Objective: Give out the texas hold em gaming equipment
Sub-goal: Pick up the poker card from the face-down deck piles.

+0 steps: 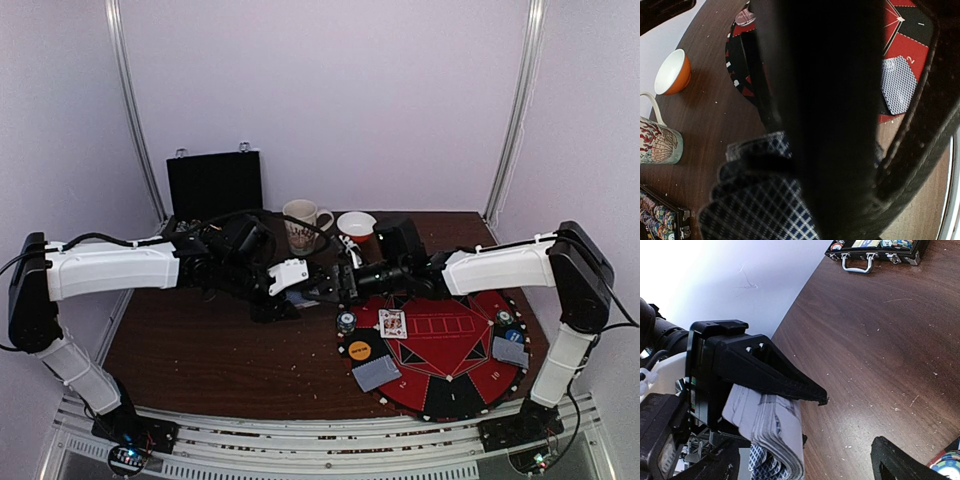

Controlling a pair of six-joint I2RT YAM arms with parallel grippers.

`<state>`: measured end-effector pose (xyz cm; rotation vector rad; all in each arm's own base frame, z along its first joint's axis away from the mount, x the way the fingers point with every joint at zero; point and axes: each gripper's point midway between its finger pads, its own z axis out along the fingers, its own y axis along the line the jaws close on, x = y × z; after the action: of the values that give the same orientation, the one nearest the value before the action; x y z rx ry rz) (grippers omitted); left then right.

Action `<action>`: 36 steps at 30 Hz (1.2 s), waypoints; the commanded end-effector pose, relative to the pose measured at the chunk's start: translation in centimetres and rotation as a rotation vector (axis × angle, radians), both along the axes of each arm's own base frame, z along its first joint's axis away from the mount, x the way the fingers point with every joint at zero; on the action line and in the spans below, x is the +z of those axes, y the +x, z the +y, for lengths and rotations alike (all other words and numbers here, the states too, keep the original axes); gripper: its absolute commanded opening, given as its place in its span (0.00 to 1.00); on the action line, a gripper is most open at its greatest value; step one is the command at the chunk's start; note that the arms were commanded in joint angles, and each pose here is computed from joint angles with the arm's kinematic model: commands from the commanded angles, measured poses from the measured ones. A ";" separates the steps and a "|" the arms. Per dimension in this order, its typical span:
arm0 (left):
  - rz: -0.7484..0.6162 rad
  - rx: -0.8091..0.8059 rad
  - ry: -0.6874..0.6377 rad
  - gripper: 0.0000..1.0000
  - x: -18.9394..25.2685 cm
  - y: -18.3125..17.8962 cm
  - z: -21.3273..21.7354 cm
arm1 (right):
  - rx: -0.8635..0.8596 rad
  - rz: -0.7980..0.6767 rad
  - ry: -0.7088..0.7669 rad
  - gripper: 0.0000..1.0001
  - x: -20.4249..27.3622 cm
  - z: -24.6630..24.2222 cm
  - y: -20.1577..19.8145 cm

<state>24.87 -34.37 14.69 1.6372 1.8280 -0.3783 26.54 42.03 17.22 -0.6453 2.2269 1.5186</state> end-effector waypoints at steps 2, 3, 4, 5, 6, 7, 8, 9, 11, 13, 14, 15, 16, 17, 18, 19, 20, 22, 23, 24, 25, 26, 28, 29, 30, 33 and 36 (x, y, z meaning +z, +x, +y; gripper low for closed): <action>-0.035 -0.003 -0.066 0.46 2.4 0.6 -0.7 | 0.000 -0.061 0.070 0.93 2.4 0.8 0.5; -0.034 -0.004 -0.068 0.46 2.4 0.6 -0.7 | -0.007 -0.065 0.061 0.93 2.2 0.8 0.7; -0.033 -0.004 -0.069 0.46 2.4 0.6 -0.7 | -0.017 -0.069 0.048 0.93 1.9 0.9 1.0; -0.032 -0.004 -0.070 0.46 2.4 0.6 -0.7 | -0.024 -0.072 0.040 0.92 1.8 1.1 1.2; -0.032 -0.004 -0.070 0.46 2.4 0.6 -0.8 | -0.029 -0.076 0.034 0.92 1.6 1.2 1.4; -0.033 -0.003 -0.070 0.46 2.5 0.6 -0.7 | -0.033 -0.081 0.027 0.92 1.3 1.3 1.4; -0.033 -0.004 -0.072 0.46 2.5 0.6 -0.7 | -0.038 -0.091 0.026 0.92 1.3 1.4 1.5; -0.033 -0.005 -0.074 0.46 2.6 0.6 -0.7 | -0.044 -0.097 0.025 0.91 1.3 1.5 1.6; -0.031 -0.012 -0.088 0.46 2.9 0.4 -0.9 | -0.050 -0.102 0.036 0.91 1.3 1.7 1.8; -0.030 -0.014 -0.097 0.46 3.1 0.5 -0.9 | -0.041 -0.094 0.052 0.91 1.5 2.0 1.8; -0.030 -0.015 -0.098 0.46 3.2 0.4 -0.9 | -0.038 -0.091 0.052 0.89 1.4 2.0 1.8; -0.030 -0.013 -0.098 0.46 3.2 0.5 -0.8 | -0.034 -0.088 0.049 0.88 1.2 2.0 1.7; -0.031 -0.011 -0.098 0.46 3.2 0.5 -0.8 | -0.034 -0.091 0.047 0.86 1.3 1.9 1.6; -0.030 -0.011 -0.097 0.46 3.1 0.5 -0.8 | -0.039 -0.094 0.035 0.84 1.1 1.7 1.7; -0.030 -0.012 -0.096 0.46 3.1 0.5 -0.8 | -0.045 -0.095 0.020 0.82 0.9 1.5 1.7; -0.030 -0.011 -0.097 0.46 3.1 0.6 -0.8 | -0.051 -0.099 0.002 0.80 0.7 1.2 1.8; -0.030 -0.009 -0.096 0.46 3.1 0.6 -0.7 | -0.058 -0.098 -0.022 0.76 0.3 0.9 1.9; -0.030 -0.009 -0.095 0.46 3.1 0.6 -0.7 | -0.071 -0.106 -0.048 0.69 0.3 0.2 2.1; -0.030 -0.008 -0.093 0.46 3.0 0.6 -0.7 | -0.079 -0.110 -0.056 0.67 0.4 -0.2 2.2; -0.030 -0.006 -0.090 0.46 2.9 0.7 -0.7 | -0.086 -0.115 -0.059 0.65 0.7 -0.6 2.3; -0.030 -0.004 -0.088 0.46 2.8 0.7 -0.7 | -0.096 -0.120 -0.064 0.64 0.8 -1.0 2.4; -0.028 -0.003 -0.085 0.46 2.7 0.7 -0.7 | -0.102 -0.122 -0.070 0.63 0.9 -1.3 2.5; -0.031 -0.002 -0.084 0.46 2.7 0.8 -0.7 | -0.107 -0.132 -0.076 0.60 1.4 -1.8 2.6; -0.030 -0.002 -0.085 0.46 2.7 0.8 -0.7 | -0.105 -0.134 -0.082 0.58 1.5 -1.8 2.5; -0.031 -0.001 -0.084 0.46 2.7 0.8 -0.7 | -0.097 -0.136 -0.090 0.57 1.5 -1.8 2.4; -0.031 -0.001 -0.084 0.46 2.7 0.8 -0.7 | -0.076 -0.141 -0.101 0.50 1.8 -1.9 2.2; -0.031 -0.001 -0.083 0.46 2.7 0.8 -0.7 | -0.053 -0.144 -0.076 0.41 2.7 -1.7 1.8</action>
<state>25.10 -34.21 14.93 1.6221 1.8330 -0.3977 28.29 40.69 18.19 -0.6675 2.2080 1.3354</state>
